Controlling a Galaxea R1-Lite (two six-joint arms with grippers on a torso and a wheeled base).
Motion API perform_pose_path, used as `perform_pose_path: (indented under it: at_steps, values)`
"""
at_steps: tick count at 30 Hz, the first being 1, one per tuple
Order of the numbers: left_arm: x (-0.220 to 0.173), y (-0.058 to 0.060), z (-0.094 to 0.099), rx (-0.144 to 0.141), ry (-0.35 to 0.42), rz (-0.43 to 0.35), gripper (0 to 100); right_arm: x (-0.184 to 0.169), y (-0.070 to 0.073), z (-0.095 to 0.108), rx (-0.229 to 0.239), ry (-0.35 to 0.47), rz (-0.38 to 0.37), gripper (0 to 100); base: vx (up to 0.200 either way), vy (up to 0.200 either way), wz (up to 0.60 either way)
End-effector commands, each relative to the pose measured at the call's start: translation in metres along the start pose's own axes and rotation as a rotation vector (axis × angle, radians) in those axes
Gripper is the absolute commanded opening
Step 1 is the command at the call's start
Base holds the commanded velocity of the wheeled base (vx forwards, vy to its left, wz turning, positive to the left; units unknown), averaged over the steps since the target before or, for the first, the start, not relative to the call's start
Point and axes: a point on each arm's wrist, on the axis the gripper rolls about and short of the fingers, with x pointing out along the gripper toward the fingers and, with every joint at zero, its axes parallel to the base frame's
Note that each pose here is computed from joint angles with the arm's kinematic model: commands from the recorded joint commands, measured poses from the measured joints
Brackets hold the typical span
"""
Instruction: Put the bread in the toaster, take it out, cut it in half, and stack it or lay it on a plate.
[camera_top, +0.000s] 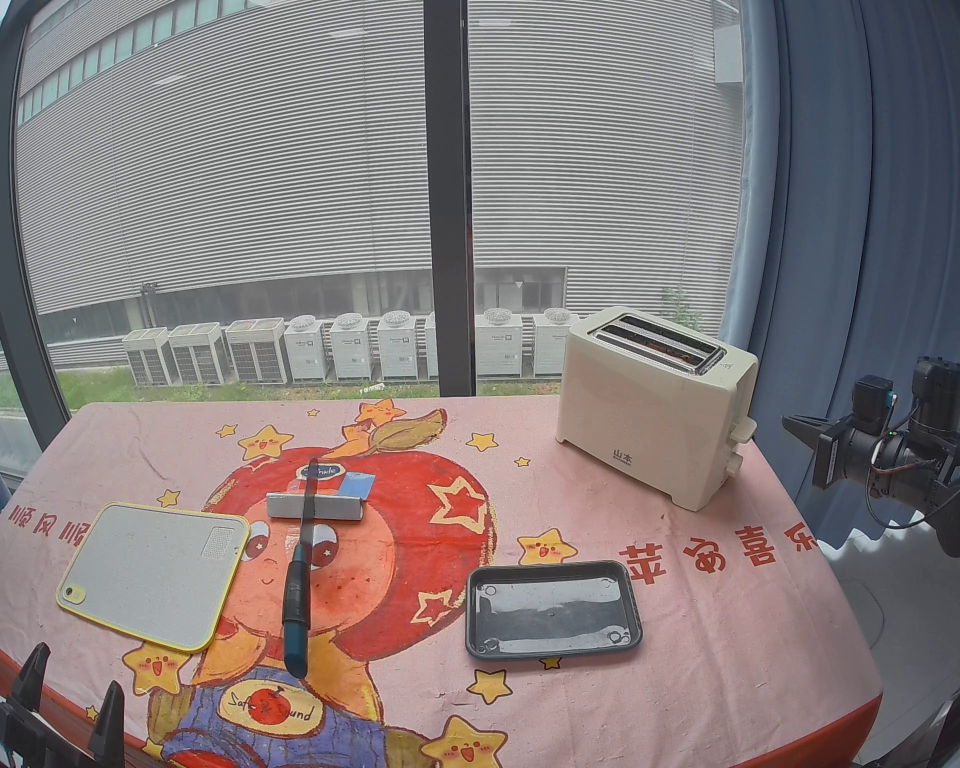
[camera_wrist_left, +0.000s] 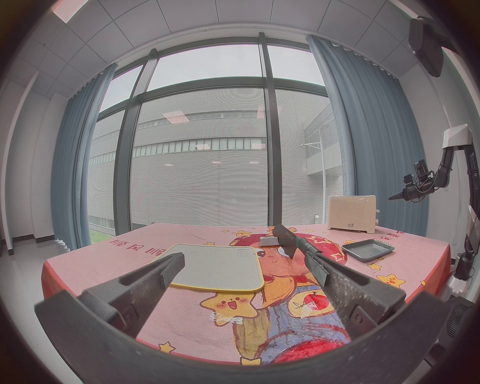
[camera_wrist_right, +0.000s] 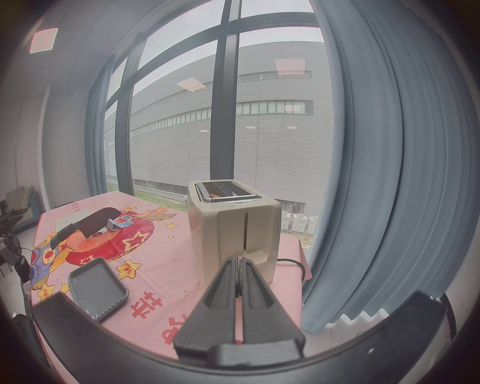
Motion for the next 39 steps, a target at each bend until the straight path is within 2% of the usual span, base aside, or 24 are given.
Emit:
perform_pose_path:
  at_steps: [1, 9, 13, 20, 39]
  values:
    - [0.0, 0.0, -0.005, -0.002, 0.003, 0.0, 100, -0.008, 0.003, 0.006, -0.009, -0.016, 0.001, 0, 0.0, 0.0, 0.0]
    - [0.0, 0.0, -0.005, -0.002, 0.003, 0.0, 100, -0.009, 0.004, 0.0, -0.004, 0.006, 0.004, 0, 0.0, 0.0, 0.0]
    - [0.0, 0.0, -0.005, 0.0, 0.003, 0.0, 100, -0.009, 0.004, -0.002, -0.019, 0.012, 0.005, 0, 0.0, 0.0, 0.0]
    - [0.0, 0.0, -0.005, 0.0, 0.003, 0.0, 100, -0.01, 0.007, -0.007, -0.014, 0.056, 0.016, 0, 0.0, 0.0, 0.0]
    - [0.0, 0.0, -0.005, 0.0, 0.003, 0.0, 100, -0.007, 0.01, -0.012, -0.036, 0.083, 0.008, 0, 0.0, 0.0, 0.0]
